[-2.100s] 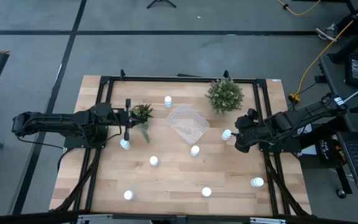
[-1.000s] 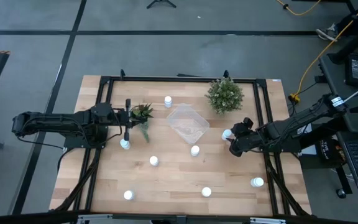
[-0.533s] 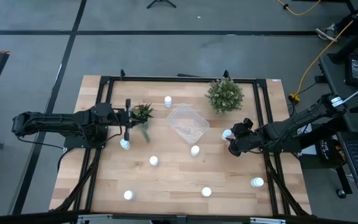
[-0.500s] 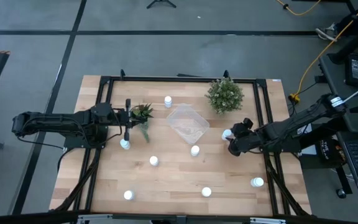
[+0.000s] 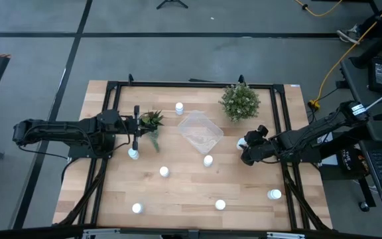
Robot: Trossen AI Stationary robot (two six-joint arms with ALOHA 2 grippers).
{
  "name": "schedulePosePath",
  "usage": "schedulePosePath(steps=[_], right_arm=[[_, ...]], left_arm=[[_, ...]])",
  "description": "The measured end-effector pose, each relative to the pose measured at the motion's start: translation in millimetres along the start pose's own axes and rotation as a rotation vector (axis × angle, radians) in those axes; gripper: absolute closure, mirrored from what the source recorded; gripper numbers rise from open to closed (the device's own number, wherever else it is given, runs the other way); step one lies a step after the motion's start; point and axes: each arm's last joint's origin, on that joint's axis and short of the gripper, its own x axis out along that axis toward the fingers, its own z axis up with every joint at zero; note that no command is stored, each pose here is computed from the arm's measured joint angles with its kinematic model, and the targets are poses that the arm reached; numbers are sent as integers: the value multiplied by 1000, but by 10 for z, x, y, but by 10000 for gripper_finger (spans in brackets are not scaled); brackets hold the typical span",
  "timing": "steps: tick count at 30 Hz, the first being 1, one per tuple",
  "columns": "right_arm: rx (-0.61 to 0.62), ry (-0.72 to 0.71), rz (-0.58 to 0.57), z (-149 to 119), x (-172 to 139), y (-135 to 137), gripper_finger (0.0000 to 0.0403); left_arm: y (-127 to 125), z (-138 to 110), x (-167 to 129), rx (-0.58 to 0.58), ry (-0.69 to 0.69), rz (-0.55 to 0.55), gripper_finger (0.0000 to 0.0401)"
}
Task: Pick and place pill bottles into a basket
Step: Put the pill bottle into the transparent bin
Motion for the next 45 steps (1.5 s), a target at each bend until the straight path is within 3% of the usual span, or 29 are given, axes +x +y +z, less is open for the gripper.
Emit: schedulePosePath(steps=[8, 17, 36, 45], right_arm=[[-10, -2, 0, 2, -1, 0, 254], [20, 7, 74, 55, -72, 7, 254], [-56, -223, 234, 451, -580, -104, 254], [-113, -309, 279, 615, -580, -16, 254]], left_arm=[[0, 0, 0, 0, 0, 0, 395], [0, 0, 0, 0, 0, 0, 395], [12, -3, 0, 0, 9, 41, 395], [12, -3, 0, 0, 9, 41, 395]])
